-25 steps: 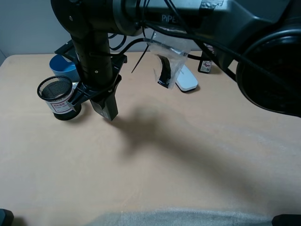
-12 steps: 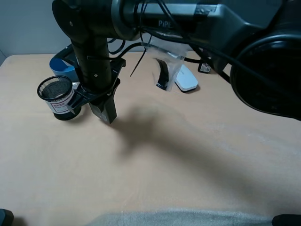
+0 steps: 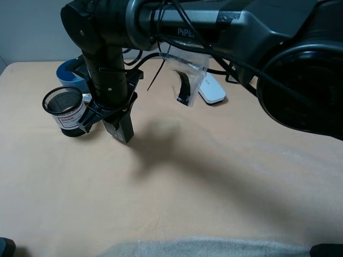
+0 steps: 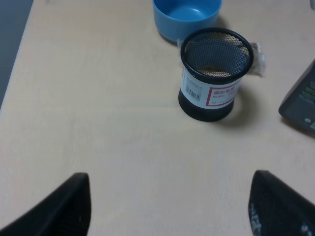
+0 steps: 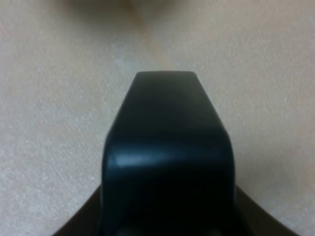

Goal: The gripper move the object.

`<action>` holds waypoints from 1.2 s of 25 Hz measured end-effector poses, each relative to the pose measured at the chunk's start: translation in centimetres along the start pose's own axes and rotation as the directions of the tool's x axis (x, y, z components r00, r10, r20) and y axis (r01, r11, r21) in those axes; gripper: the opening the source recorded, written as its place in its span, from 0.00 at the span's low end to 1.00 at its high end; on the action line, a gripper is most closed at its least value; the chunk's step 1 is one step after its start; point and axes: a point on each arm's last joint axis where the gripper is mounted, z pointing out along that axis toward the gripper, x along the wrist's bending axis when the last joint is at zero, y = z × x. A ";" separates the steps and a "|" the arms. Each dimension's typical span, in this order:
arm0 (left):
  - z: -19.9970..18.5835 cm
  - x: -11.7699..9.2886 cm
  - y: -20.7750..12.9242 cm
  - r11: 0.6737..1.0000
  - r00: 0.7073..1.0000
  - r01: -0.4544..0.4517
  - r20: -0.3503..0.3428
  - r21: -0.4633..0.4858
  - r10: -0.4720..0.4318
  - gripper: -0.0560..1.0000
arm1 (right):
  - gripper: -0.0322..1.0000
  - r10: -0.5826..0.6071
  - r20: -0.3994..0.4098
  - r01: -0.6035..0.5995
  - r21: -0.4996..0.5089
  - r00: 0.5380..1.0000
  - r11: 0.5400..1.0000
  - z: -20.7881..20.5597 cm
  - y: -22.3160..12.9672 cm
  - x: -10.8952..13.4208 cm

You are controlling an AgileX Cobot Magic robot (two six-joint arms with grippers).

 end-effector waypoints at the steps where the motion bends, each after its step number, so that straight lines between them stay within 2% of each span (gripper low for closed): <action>1: 0.0 0.0 0.0 1.000 1.000 0.000 0.000 0.000 0.000 0.75 | 0.32 -0.001 0.000 0.001 -0.001 1.000 1.000 0.0 0.0 0.0; 15: 0.0 0.0 0.0 1.000 1.000 0.000 0.000 0.000 0.000 0.75 | 0.33 -0.005 0.000 0.005 -0.011 1.000 1.000 0.0 0.1 0.0; 18: 0.0 0.0 0.0 1.000 1.000 0.000 0.000 0.000 0.000 0.75 | 0.40 -0.012 0.000 0.012 -0.013 1.000 1.000 -0.1 0.1 0.0; 24: 0.0 0.0 0.0 1.000 1.000 0.000 0.000 0.000 0.000 0.75 | 0.65 -0.016 0.001 0.016 -0.014 1.000 1.000 -0.1 0.2 0.0; 30: 0.0 0.0 0.0 1.000 1.000 0.000 0.000 0.000 0.000 0.75 | 0.70 -0.016 0.001 0.016 -0.014 1.000 1.000 -0.1 0.2 0.0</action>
